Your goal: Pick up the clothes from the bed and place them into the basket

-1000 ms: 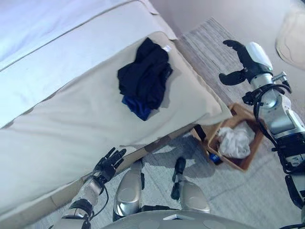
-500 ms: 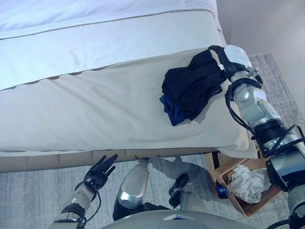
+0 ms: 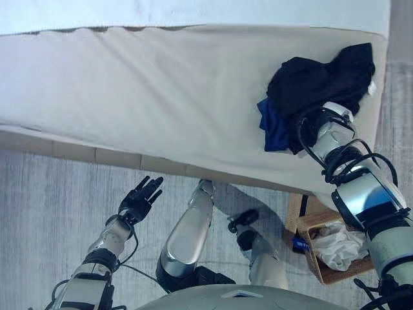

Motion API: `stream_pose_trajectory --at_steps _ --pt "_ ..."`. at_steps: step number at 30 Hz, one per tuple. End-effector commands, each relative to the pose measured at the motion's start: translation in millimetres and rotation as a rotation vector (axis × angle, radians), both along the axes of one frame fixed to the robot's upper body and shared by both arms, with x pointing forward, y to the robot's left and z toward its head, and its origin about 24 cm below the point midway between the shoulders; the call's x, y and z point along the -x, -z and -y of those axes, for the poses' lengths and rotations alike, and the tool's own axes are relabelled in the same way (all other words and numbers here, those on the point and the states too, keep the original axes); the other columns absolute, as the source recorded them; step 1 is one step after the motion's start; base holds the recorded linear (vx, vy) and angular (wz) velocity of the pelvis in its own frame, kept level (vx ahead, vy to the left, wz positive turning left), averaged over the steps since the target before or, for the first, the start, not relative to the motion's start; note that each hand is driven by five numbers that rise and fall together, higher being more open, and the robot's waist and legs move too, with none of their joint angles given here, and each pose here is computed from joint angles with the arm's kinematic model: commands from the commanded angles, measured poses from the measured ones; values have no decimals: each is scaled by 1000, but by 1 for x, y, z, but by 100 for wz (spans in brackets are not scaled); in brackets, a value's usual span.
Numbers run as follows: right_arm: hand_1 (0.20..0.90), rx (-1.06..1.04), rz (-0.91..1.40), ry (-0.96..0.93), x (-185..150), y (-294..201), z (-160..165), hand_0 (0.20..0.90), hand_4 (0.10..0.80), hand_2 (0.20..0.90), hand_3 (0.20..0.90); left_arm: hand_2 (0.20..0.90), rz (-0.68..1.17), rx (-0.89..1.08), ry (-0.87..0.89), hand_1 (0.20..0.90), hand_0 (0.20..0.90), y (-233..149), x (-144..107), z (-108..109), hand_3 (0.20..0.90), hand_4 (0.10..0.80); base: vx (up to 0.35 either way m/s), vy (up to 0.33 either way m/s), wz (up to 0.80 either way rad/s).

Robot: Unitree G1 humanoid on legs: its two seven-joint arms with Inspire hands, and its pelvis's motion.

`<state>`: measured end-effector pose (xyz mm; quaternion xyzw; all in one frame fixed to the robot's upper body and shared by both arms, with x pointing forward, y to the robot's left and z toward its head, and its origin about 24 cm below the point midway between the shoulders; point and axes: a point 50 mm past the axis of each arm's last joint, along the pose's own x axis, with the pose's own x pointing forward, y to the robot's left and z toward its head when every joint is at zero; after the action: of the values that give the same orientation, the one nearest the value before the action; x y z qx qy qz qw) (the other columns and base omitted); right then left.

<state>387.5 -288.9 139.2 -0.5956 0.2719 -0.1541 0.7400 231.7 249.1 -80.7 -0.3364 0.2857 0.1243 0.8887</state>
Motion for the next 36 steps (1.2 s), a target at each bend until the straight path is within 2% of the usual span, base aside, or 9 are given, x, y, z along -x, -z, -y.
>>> stream_pose_trajectory --at_steps 1,2,6,10,14,17,25,31,36 --pt "611 119 341 -168 -22 -81 -29 611 462 611 562 900 22 -36 4 900 900 -3 7 -11 900 800 14 -71 -8" --pt "300 113 441 -189 -23 -98 -37 300 100 300 200 900 18 -36 9 900 900 -1 10 -10 900 800 20 -60 -9" --pt "300 83 612 -256 -23 -125 -54 300 100 300 200 900 9 -23 23 900 900 4 15 -6 900 800 9 26 -12" --pt "300 -119 1012 -353 -9 -165 -78 300 100 300 200 900 6 -4 33 900 900 11 24 4 900 800 -9 27 -11" --pt "300 -287 1429 -420 28 -197 -84 300 100 300 200 900 -29 -29 5 900 900 17 32 1 900 800 36 -38 -14" --pt "300 -308 1589 -458 55 -207 -79 300 100 300 200 900 -87 -46 -10 900 900 25 45 -4 900 800 92 -24 -13" --pt "300 -223 1658 -478 96 -209 -53 300 100 300 200 900 -277 -101 17 900 900 51 97 -10 900 800 70 -6 -26" --pt "300 -190 1602 -467 100 -210 -39 300 100 300 200 900 -370 -113 36 900 900 60 113 -7 900 800 49 -7 -29" --pt "300 -185 1663 -368 104 -218 -18 300 100 300 200 900 -422 -116 25 900 900 65 119 -3 900 800 -55 -29 -24"
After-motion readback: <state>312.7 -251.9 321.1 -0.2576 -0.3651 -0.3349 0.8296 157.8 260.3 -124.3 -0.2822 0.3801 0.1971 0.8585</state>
